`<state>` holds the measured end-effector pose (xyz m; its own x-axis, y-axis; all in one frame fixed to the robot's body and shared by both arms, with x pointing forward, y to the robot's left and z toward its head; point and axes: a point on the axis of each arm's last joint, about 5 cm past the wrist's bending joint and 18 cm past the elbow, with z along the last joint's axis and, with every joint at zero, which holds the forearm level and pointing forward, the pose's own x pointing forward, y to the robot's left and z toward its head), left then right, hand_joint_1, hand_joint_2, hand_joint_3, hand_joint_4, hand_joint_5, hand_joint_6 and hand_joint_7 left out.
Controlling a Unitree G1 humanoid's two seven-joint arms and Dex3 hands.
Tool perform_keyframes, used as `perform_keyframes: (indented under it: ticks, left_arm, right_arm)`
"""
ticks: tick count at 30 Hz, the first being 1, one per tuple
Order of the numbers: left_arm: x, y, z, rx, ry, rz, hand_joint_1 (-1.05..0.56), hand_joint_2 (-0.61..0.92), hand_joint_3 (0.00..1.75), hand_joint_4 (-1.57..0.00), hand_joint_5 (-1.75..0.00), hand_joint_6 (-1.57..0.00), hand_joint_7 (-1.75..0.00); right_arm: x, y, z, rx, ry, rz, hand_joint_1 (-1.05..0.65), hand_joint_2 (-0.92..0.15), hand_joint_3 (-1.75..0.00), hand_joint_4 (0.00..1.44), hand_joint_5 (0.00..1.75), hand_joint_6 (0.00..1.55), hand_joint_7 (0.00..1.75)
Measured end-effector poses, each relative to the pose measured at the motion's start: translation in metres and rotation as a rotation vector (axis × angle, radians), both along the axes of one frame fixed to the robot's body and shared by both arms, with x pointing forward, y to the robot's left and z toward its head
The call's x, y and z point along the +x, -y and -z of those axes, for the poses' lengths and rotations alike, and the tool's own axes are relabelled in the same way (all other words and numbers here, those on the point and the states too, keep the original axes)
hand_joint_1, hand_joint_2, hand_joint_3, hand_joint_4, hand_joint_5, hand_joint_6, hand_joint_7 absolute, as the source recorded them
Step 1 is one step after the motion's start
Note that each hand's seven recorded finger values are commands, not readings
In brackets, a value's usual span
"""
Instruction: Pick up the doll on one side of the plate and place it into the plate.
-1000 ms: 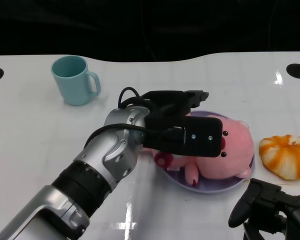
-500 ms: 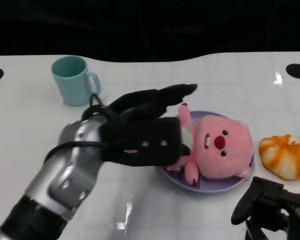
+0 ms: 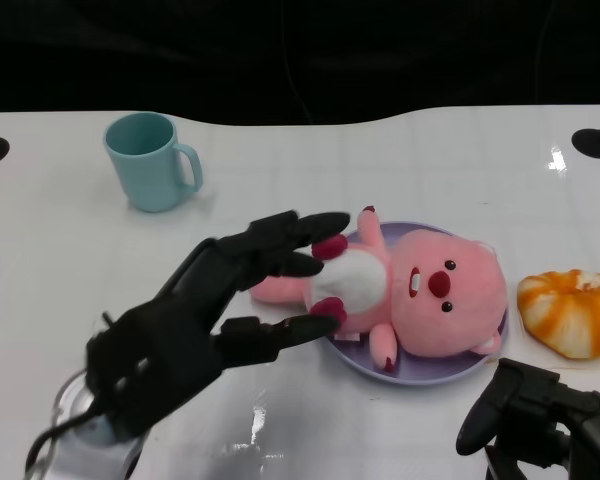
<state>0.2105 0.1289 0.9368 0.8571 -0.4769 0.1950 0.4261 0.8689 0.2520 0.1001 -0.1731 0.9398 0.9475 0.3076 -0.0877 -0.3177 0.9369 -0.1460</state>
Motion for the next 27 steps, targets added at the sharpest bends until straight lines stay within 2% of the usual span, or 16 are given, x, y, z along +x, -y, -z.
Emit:
perform_keyframes:
  ticks: [2, 3, 4, 5, 6, 7, 9, 12, 18, 22, 27]
  left_arm:
    - [-0.008, -0.002, 0.006, -0.061, -0.01, -0.04, -0.39, 0.92, 0.16, -0.63, -1.03, -0.79, -0.31]
    - [-0.013, -0.004, 0.008, -0.099, -0.021, -0.064, -0.32, 0.87, 0.28, -0.71, -1.09, -0.83, -0.4]
    - [-0.018, -0.005, 0.01, -0.136, -0.034, -0.09, -0.3, 0.76, 0.49, -0.73, -1.11, -0.81, -0.49]
    - [-0.023, -0.005, 0.012, -0.176, -0.055, -0.111, -0.24, 0.67, 0.72, -0.77, -1.18, -0.81, -0.64]
    - [-0.029, -0.005, 0.013, -0.214, -0.08, -0.133, -0.18, 0.58, 0.96, -0.81, -1.28, -0.78, -0.88]
    - [-0.034, -0.005, 0.014, -0.25, -0.107, -0.16, -0.14, 0.55, 1.09, -0.81, -1.37, -0.74, -1.05]
    - [-0.044, -0.006, 0.015, -0.286, -0.153, -0.191, -0.1, 0.53, 1.24, -0.83, -1.52, -0.73, -1.26]
    - [-0.056, -0.01, 0.014, -0.328, -0.228, -0.2, -0.08, 0.52, 1.33, -0.82, -1.67, -0.74, -1.39]
    - [-0.077, -0.014, 0.009, -0.392, -0.389, -0.177, -0.07, 0.5, 1.34, -0.85, -1.74, -0.79, -1.51]
    - [-0.08, -0.014, 0.011, -0.408, -0.454, -0.16, -0.07, 0.44, 1.38, -0.89, -1.75, -0.79, -1.61]
    - [-0.073, -0.022, 0.016, -0.421, -0.489, -0.177, -0.1, 0.4, 1.46, -0.94, -1.75, -0.76, -1.74]
  right_arm:
    - [0.0, 0.0, 0.0, 0.001, -0.003, 0.002, -0.04, -0.62, -1.13, 0.62, 1.75, 0.55, 1.5]
    - [0.0, -0.001, 0.0, 0.002, -0.001, 0.001, -0.03, -0.63, -1.14, 0.62, 1.75, 0.55, 1.5]
    - [-0.001, -0.001, 0.0, 0.002, 0.001, 0.002, -0.03, -0.63, -1.14, 0.62, 1.75, 0.54, 1.5]
    - [0.0, -0.001, -0.001, 0.003, 0.002, 0.001, -0.03, -0.63, -1.14, 0.61, 1.75, 0.54, 1.5]
    - [0.0, -0.001, -0.001, 0.003, 0.004, 0.0, -0.03, -0.63, -1.14, 0.61, 1.75, 0.54, 1.51]
    - [0.0, -0.001, -0.001, 0.004, 0.006, -0.001, -0.03, -0.63, -1.15, 0.6, 1.75, 0.54, 1.51]
    - [-0.001, -0.002, -0.002, 0.006, 0.007, -0.002, -0.03, -0.63, -1.15, 0.6, 1.75, 0.54, 1.51]
    - [-0.001, -0.002, -0.002, 0.008, 0.008, -0.004, -0.03, -0.63, -1.16, 0.6, 1.75, 0.53, 1.51]
    - [-0.001, -0.003, -0.002, 0.009, 0.009, -0.006, -0.04, -0.63, -1.15, 0.6, 1.74, 0.53, 1.51]
    - [0.001, -0.001, -0.002, 0.009, 0.016, -0.006, -0.05, -0.63, -1.13, 0.61, 1.74, 0.54, 1.49]
    - [0.003, 0.001, 0.002, 0.017, -0.003, -0.003, -0.05, -0.64, -1.1, 0.61, 1.72, 0.55, 1.47]
